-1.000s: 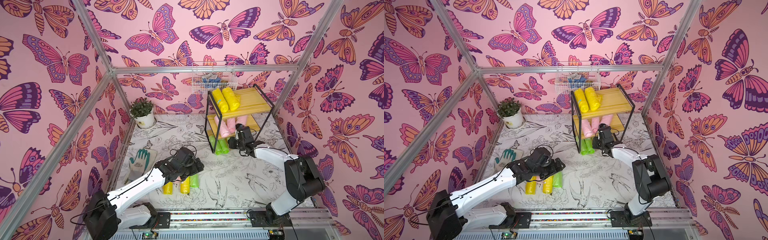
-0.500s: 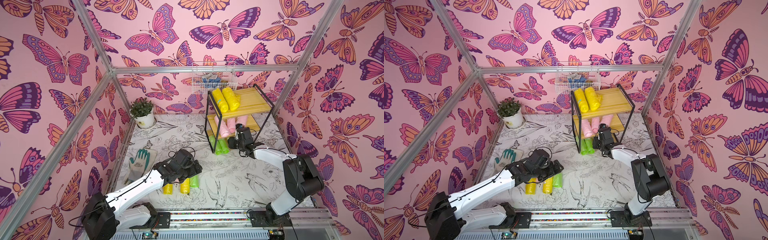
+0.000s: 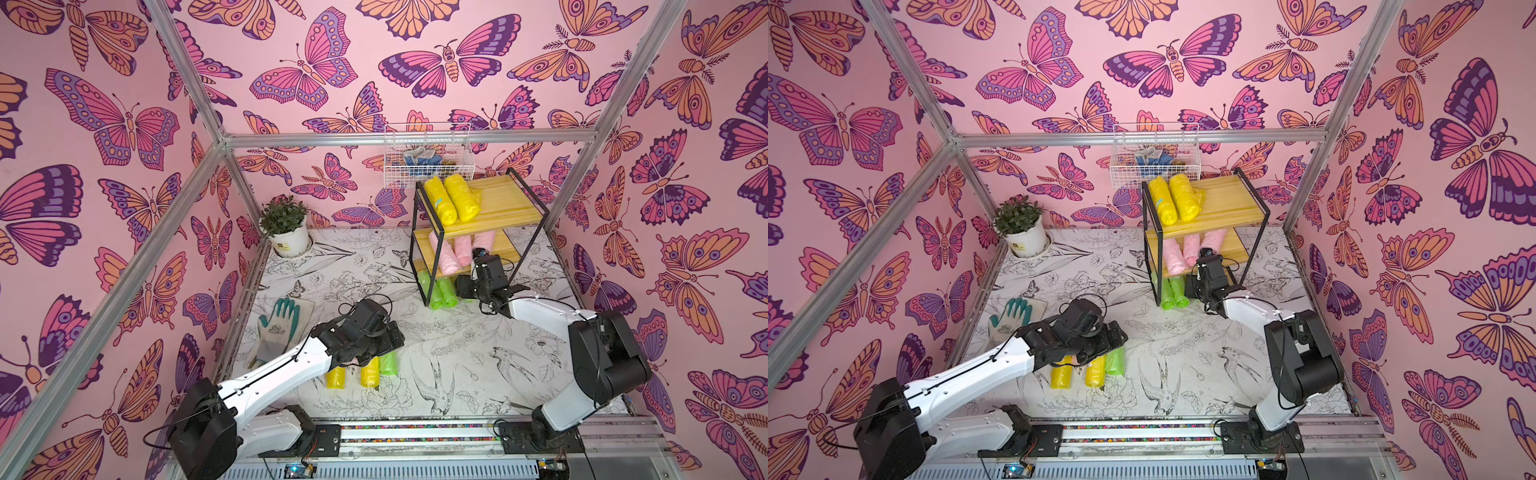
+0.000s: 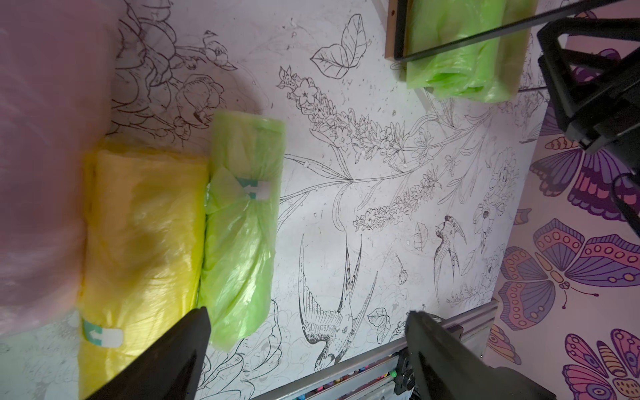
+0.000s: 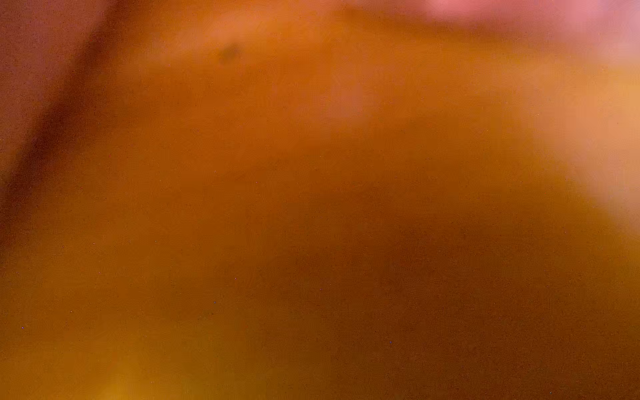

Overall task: Sort the rolls of trash bags by color and place them on the shelf
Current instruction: Place the roll of trash bags on the shelf, then pick up the roll of trash bags from the center of the board.

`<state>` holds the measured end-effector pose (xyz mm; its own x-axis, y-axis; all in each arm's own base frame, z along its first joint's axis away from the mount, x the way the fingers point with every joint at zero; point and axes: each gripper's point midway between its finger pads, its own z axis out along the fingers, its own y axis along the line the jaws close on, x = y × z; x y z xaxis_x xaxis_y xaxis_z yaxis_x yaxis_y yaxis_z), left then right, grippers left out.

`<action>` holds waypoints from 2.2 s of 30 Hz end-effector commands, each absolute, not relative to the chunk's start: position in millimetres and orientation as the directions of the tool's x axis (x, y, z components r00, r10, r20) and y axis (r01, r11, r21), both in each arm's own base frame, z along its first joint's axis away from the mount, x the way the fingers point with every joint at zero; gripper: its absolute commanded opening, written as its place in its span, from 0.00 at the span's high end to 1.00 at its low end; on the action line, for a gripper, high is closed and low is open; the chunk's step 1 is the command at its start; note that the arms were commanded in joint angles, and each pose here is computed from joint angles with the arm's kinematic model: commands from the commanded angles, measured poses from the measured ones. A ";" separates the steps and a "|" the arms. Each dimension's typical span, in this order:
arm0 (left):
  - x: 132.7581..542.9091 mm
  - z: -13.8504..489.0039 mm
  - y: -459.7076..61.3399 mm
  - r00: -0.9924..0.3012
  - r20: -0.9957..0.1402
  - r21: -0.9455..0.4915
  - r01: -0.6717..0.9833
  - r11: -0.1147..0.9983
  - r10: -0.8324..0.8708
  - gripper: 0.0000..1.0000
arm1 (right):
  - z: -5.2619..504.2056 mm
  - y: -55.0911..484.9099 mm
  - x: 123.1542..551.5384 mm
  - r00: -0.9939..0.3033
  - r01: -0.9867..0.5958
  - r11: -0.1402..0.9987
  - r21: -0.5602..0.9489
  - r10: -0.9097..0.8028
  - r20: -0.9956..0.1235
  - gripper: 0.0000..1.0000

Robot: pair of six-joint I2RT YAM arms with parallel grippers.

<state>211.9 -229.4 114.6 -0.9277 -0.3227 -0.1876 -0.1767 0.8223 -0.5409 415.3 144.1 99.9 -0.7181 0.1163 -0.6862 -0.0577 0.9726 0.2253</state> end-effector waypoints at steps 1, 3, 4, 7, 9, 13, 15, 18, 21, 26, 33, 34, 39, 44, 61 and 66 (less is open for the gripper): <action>210.3 100.8 -220.8 -0.936 -0.191 -0.485 -0.172 0.857 -0.296 0.05 | 98.3 137.5 398.7 -0.766 -0.023 0.970 0.240 0.137 -0.628 0.37; 211.5 97.2 -220.9 -0.939 -0.192 -0.472 -0.168 0.865 -0.287 0.05 | 110.0 136.1 395.2 -0.763 -0.027 0.969 0.247 0.140 -0.631 0.37; 211.8 95.5 -221.2 -0.940 -0.190 -0.467 -0.166 0.869 -0.282 0.05 | 114.3 134.1 393.6 -0.763 -0.021 0.968 0.249 0.146 -0.630 0.37; 213.8 84.4 -222.5 -0.948 -0.175 -0.434 -0.169 0.885 -0.267 0.05 | 120.7 130.8 385.1 -0.775 -0.009 0.964 0.264 0.161 -0.611 0.37; 216.1 81.7 -224.9 -0.952 -0.172 -0.423 -0.161 0.892 -0.254 0.05 | 125.8 130.5 377.4 -0.775 -0.013 0.959 0.282 0.168 -0.609 0.37; 221.3 77.0 -228.3 -0.957 -0.167 -0.403 -0.152 0.903 -0.236 0.05 | 135.4 129.5 361.4 -0.779 -0.016 0.951 0.309 0.182 -0.600 0.37; 223.2 74.8 -230.3 -0.960 -0.155 -0.400 -0.153 0.904 -0.231 0.05 | 140.9 128.9 352.2 -0.782 -0.017 0.945 0.325 0.190 -0.594 0.37; 225.0 71.6 -231.0 -0.962 -0.148 -0.392 -0.155 0.907 -0.228 0.05 | 149.3 125.5 336.1 -0.779 -0.015 0.939 0.344 0.205 -0.592 0.37; 228.2 71.0 -231.8 -0.963 -0.153 -0.387 -0.149 0.910 -0.223 0.05 | 157.2 119.5 315.7 -0.766 -0.003 0.927 0.375 0.239 -0.597 0.37; 232.9 67.3 -236.3 -0.966 -0.146 -0.377 -0.143 0.915 -0.211 0.06 | 163.8 113.4 272.5 -0.726 -0.003 0.875 0.484 0.331 -0.603 0.37; 242.9 63.5 -244.8 -0.973 -0.154 -0.359 -0.109 0.927 -0.174 0.07 | 159.7 90.0 218.4 -0.676 0.018 0.853 0.521 0.395 -0.623 0.37; 244.2 62.2 -245.2 -0.973 -0.155 -0.353 -0.106 0.929 -0.170 0.07 | 159.7 87.1 213.3 -0.672 0.020 0.856 0.517 0.395 -0.626 0.37; 254.2 43.7 -246.9 -0.981 -0.132 -0.310 -0.097 0.946 -0.144 0.10 | 154.5 80.8 197.6 -0.684 0.029 0.863 0.504 0.385 -0.620 0.38; 257.2 22.9 -256.0 -0.990 -0.072 -0.291 -0.098 0.952 -0.124 0.16 | 147.2 83.5 193.9 -0.706 0.038 0.856 0.516 0.388 -0.592 0.40; 254.2 40.5 -277.9 -0.981 -0.032 -0.423 -0.161 0.892 -0.192 1.00 | 131.0 88.0 180.5 -0.761 0.109 0.824 0.557 0.429 -0.486 0.43; 262.5 85.5 -312.6 -0.970 -0.045 -0.650 -0.154 0.744 -0.241 1.00 | 141.6 112.7 179.2 -0.848 0.081 0.795 0.601 0.372 -0.379 0.25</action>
<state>254.8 -283.3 42.9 -0.9764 -0.2139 -0.0307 -0.1743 0.8638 -0.4727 181.1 95.0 124.0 -0.8048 0.4007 -0.4379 0.1154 0.8293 0.5468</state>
